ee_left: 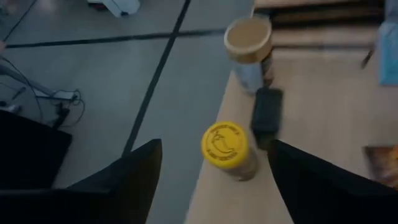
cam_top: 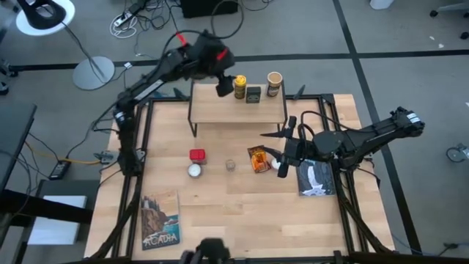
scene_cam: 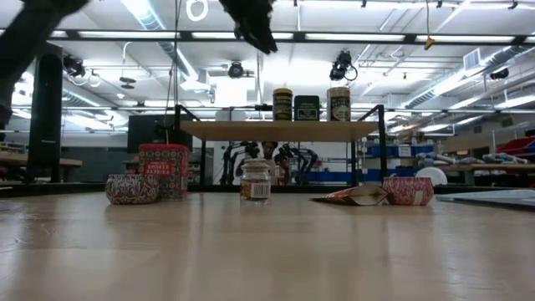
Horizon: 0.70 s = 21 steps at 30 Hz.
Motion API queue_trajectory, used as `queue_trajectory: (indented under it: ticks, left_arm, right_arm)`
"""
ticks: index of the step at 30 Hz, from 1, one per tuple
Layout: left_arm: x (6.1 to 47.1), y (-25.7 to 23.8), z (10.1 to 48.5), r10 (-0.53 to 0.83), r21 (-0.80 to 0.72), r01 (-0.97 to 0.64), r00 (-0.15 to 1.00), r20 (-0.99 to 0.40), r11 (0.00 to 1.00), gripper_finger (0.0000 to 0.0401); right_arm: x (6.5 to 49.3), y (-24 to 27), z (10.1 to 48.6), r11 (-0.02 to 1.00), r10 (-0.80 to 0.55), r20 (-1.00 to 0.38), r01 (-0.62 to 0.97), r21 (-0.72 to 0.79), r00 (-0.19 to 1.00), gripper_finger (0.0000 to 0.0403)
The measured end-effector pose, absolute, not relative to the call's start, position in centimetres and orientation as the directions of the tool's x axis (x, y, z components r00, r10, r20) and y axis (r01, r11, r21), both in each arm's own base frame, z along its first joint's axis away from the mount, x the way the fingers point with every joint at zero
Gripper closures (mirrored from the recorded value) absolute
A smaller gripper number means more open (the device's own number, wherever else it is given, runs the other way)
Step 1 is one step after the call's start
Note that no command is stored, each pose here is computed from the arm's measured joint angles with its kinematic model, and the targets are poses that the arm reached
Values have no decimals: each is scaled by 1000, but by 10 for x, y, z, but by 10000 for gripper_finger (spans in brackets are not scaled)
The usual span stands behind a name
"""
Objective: Shelf spices
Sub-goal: Remove the yellow seasoning bottle from the shelf
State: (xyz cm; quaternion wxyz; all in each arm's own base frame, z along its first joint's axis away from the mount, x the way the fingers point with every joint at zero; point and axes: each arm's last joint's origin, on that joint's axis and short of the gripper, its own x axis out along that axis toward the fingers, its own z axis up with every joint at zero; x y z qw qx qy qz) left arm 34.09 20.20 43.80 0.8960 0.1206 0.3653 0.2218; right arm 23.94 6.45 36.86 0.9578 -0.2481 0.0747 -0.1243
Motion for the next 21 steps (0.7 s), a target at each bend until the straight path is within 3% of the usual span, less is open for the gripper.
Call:
queue_trajectory:
  ticks: [5,11,21]
  left_arm:
    - [359,220,413,471,424,-233,609,-638,875,68]
    - [361,237,394,429,386,-205,579,-694,900,64]
    - [355,249,398,359,279,-227,654,-666,933,64]
  right_arm:
    - [239,65,369,842,-268,-77,195,-503,960,230]
    - [239,65,369,839,-266,-81,189,-510,961,230]
    - [241,58,368,840,-275,-84,197,-505,958,230]
